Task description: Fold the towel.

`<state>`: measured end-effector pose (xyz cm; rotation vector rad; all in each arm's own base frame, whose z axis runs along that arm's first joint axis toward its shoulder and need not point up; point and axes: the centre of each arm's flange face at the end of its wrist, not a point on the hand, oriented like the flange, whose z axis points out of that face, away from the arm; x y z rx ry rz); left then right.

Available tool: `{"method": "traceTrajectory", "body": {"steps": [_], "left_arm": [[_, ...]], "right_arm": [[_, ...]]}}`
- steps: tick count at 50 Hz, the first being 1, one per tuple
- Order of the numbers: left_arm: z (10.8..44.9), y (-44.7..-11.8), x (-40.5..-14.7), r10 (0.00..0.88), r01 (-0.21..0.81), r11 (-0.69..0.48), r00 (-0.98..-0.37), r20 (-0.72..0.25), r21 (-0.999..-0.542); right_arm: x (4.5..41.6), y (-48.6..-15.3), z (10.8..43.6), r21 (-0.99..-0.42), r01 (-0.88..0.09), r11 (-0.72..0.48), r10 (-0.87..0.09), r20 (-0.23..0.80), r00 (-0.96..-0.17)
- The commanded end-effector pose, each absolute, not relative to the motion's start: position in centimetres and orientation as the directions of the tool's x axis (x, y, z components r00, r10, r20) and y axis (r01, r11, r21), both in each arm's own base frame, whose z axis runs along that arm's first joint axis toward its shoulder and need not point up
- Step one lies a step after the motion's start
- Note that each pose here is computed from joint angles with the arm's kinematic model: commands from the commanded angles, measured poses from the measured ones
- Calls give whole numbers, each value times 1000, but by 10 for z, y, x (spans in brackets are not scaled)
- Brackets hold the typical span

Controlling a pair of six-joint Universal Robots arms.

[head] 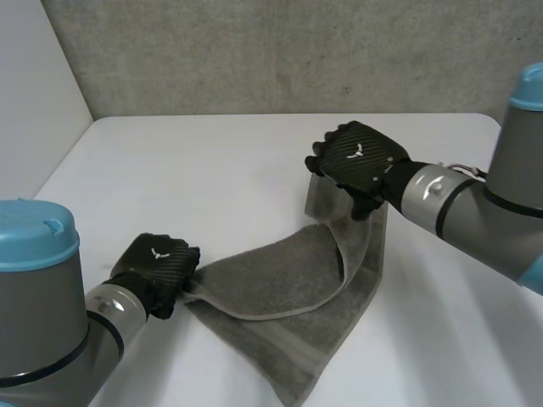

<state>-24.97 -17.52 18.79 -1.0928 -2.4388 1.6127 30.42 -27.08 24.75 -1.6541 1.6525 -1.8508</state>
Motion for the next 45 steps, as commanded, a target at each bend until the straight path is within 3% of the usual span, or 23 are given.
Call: {"method": "traceTrajectory", "body": {"steps": [1, 5, 7, 8, 10, 11, 13, 22, 27, 29, 30, 31, 32, 33, 34, 35, 36, 37, 38, 39, 40, 41, 45], "left_arm": [[187, -172, -249, 563, 540, 222, -751, -345, -812], [187, -171, -249, 563, 539, 221, -751, -345, -813], [188, -171, -248, 561, 538, 219, -752, -346, -814], [189, -172, -248, 559, 535, 219, -754, -345, -816], [189, -174, -248, 554, 532, 216, -757, -346, -818], [189, -175, -248, 550, 529, 212, -760, -347, -822], [189, -177, -248, 545, 525, 210, -763, -348, -825], [192, -200, -240, 479, 491, 202, -804, -352, -847], [201, -212, -245, 457, 471, 154, -813, -360, -869], [207, -219, -247, 445, 463, 125, -817, -367, -878], [215, -228, -251, 429, 456, 88, -820, -379, -886], [215, -228, -251, 429, 455, 88, -820, -379, -886], [224, -241, -254, 404, 448, 47, -826, -394, -893], [237, -259, -256, 366, 437, -1, -837, -407, -900], [237, -259, -256, 366, 436, -2, -837, -407, -900], [255, -278, -255, 316, 414, -59, -855, -411, -908], [256, -279, -255, 315, 414, -60, -855, -411, -908], [280, -296, -254, 255, 380, -130, -880, -401, -916], [310, -307, -254, 207, 336, -212, -903, -378, -918], [310, -307, -254, 206, 335, -213, -903, -378, -918], [337, -314, -258, 175, 289, -294, -921, -348, -911], [365, -319, -258, 134, 234, -377, -943, -303, -896], [405, -327, -250, 59, 136, -496, -980, -189, -858]], "right_arm": [[321, -295, 211, -674, -564, -477, -695, 682, -228], [325, -301, 193, -614, -595, -520, -674, 722, -156], [328, -304, 171, -505, -626, -594, -619, 784, -44], [328, -304, 171, -504, -626, -595, -619, 784, -43], [327, -309, 153, -384, -665, -641, -553, 831, 54], [327, -309, 153, -383, -665, -641, -553, 831, 54], [326, -315, 142, -320, -689, -650, -520, 849, 97], [327, -321, 128, -329, -699, -635, -535, 840, 91], [332, -334, 142, -306, -692, -654, -463, 885, 46], [336, -352, 171, -290, -697, -656, -343, 937, -67], [336, -352, 171, -290, -697, -656, -342, 937, -68], [337, -362, 197, -311, -694, -649, -268, 948, -174], [339, -371, 227, -357, -673, -648, -194, 932, -307], [339, -371, 227, -357, -673, -648, -193, 931, -308], [338, -379, 257, -416, -632, -654, -130, 885, -448], [338, -379, 258, -417, -632, -654, -130, 884, -449], [334, -385, 287, -474, -579, -664, -72, 811, -581], [329, -388, 316, -519, -521, -677, -21, 722, -692], [328, -388, 317, -520, -521, -677, -21, 721, -693], [322, -387, 340, -557, -464, -689, 11, 632, -775], [314, -385, 359, -581, -424, -695, 38, 559, -828], [314, -385, 359, -581, -423, -695, 38, 558, -829], [292, -381, 371, -649, -372, -664, 37, 469, -883]]}}
